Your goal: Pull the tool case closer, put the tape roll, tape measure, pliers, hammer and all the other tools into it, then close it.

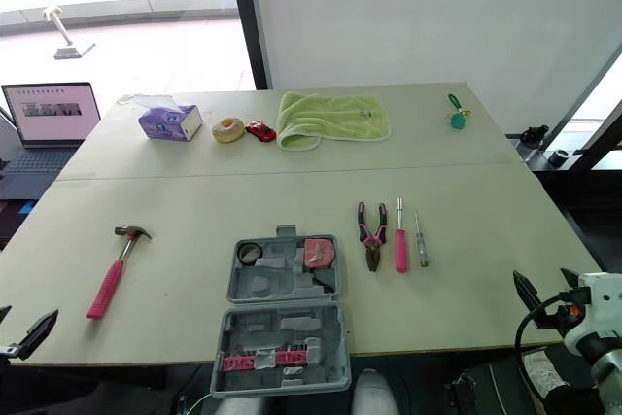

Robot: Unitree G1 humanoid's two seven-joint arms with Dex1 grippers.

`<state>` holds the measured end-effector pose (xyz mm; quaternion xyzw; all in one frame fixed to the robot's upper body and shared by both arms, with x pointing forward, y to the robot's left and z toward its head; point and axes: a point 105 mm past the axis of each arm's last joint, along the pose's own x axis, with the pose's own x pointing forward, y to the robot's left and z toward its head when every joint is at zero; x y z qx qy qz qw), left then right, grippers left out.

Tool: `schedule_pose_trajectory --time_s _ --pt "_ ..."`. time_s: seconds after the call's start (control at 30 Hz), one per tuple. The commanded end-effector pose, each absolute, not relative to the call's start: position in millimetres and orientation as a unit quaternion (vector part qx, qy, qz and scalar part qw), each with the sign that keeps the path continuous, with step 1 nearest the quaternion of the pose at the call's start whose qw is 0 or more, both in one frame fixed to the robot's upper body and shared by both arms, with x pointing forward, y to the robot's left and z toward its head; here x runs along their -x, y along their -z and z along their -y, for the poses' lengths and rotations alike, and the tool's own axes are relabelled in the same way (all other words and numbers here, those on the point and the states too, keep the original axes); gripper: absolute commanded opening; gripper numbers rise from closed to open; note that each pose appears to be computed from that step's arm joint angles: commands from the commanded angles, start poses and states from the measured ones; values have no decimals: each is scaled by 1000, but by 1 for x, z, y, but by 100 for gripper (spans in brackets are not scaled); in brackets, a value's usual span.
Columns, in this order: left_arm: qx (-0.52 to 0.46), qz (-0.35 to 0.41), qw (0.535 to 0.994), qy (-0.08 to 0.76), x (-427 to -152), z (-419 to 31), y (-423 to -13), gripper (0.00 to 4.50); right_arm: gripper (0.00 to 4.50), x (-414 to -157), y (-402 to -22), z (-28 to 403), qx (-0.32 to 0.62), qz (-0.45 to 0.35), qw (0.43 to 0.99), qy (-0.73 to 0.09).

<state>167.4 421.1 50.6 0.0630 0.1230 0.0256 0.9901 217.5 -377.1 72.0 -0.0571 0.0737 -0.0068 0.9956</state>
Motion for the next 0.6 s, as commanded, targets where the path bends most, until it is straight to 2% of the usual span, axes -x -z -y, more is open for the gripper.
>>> schedule_pose_trajectory --time_s 0.03,0.2,0.3,0.37,0.47,0.6 --pt "-87 -92 992 3 -182 -413 -70 450 446 -227 -94 366 66 -37 997 -13" --pt "-100 -62 982 150 -231 -355 -94 450 446 -241 -118 319 72 -19 991 -108" --pt "-107 -58 966 228 -249 -325 -105 450 446 -240 -124 289 71 -20 985 -153" --pt "-130 -59 942 305 -261 -295 -112 450 446 -237 -124 264 62 -25 981 -180" --pt "-179 -61 882 433 -275 -244 -126 450 446 -234 -122 224 64 -27 977 -199" --pt "-202 -64 827 521 -278 -212 -135 450 446 -230 -115 194 75 -34 977 -196"
